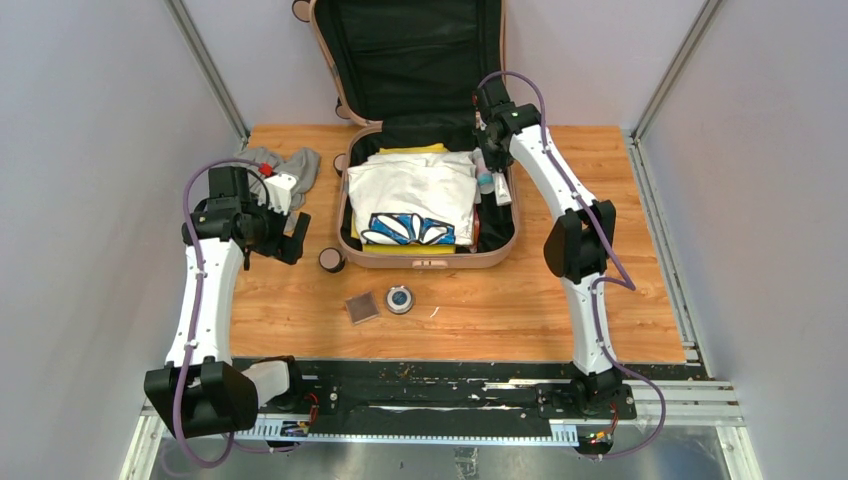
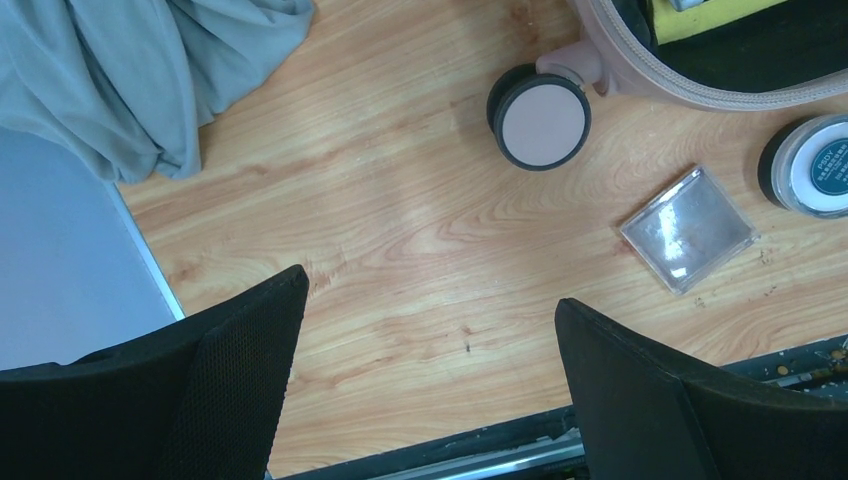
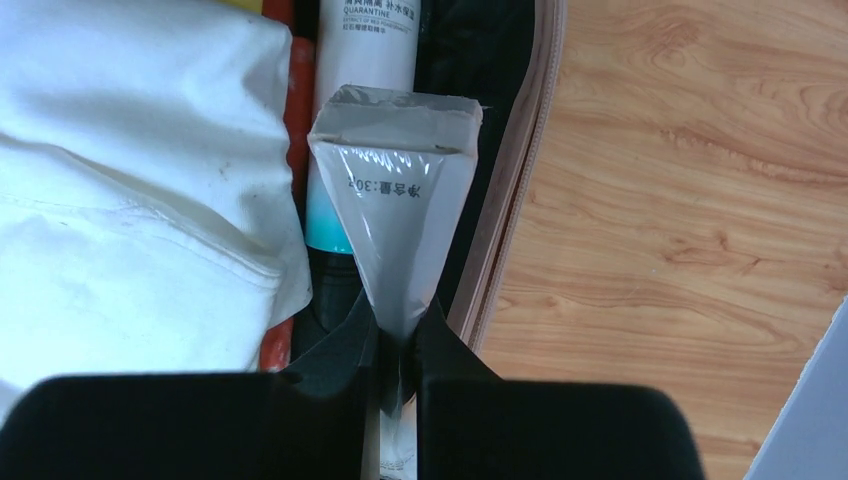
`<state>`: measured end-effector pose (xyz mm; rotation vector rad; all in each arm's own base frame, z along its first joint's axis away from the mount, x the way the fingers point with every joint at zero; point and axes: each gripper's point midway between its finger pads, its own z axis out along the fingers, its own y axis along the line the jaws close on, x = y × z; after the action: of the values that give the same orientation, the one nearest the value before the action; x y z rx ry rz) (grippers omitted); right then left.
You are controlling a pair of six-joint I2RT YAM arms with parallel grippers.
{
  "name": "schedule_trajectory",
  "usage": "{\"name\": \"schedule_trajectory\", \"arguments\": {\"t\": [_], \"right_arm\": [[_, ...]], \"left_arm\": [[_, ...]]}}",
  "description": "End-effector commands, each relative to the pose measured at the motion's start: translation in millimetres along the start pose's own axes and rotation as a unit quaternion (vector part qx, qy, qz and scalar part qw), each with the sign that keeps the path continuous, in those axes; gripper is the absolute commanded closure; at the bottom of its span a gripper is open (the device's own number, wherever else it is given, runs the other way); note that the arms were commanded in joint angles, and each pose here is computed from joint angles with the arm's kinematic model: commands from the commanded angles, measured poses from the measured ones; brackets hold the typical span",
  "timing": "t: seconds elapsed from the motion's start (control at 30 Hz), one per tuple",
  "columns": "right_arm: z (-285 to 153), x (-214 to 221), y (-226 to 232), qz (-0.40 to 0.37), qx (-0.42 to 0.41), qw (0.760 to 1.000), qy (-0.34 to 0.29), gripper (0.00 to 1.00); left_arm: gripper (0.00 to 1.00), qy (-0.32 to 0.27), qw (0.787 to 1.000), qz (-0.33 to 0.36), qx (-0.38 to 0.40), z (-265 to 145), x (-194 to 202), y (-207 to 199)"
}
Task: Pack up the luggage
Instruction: Place the makeup in the luggage, then pick up the makeup from the center of the board.
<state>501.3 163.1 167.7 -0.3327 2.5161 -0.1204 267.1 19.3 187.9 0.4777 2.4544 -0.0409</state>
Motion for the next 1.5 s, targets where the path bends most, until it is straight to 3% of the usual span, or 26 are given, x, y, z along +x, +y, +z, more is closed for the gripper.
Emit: {"name": "schedule_trajectory", "arguments": {"t": [0.0,0.27,0.4,0.5,0.7,0.83,1.0,1.23,1.4,1.47], "right_arm": [[-2,-8,-20,-0.008,0.002,1.0,-0.014,1.0],[31,11,-30,0.026,0.008,0.999,0.024,0.84],[29,6,-26,0.034,-0.007,0.999,0.016,0.43],[15,-1,-25,0.042,-0.014,0.999,0.0,0.29],[-39,-17,-22,0.064,-0.045,0.995,-0.054,0.26],[-92,-6,11,0.041,-0.08,0.992,-0.086,0.26],[-144,57,105,-0.074,-0.126,0.982,-0.116,0.21],[-191,167,214,-0.166,-0.233,0.95,-0.127,0.14],[-182,221,265,-0.208,-0.267,0.935,-0.109,0.01],[-168,233,276,-0.212,-0.273,0.934,-0.091,0.0]], "left_arm": [[0.0,-0.002,1.0,0.003,0.009,0,-5,1],[0.0,-0.006,1.0,0.007,0.003,-3,-5,2],[0.0,-0.009,1.0,0.007,0.001,-5,-6,2],[0.0,-0.012,1.0,0.006,0.0,-6,-7,1],[0.0,-0.014,1.0,0.007,-0.005,-9,-7,2],[0.0,-0.011,1.0,0.009,-0.008,-10,-5,3],[0.0,-0.009,1.0,0.008,0.0,-8,-4,0],[0.0,-0.001,1.0,0.003,0.009,-3,-1,-2],[0.0,-0.002,1.0,-0.001,0.007,-3,-2,-1],[0.0,-0.004,1.0,-0.001,0.005,-5,-3,-1]]}}
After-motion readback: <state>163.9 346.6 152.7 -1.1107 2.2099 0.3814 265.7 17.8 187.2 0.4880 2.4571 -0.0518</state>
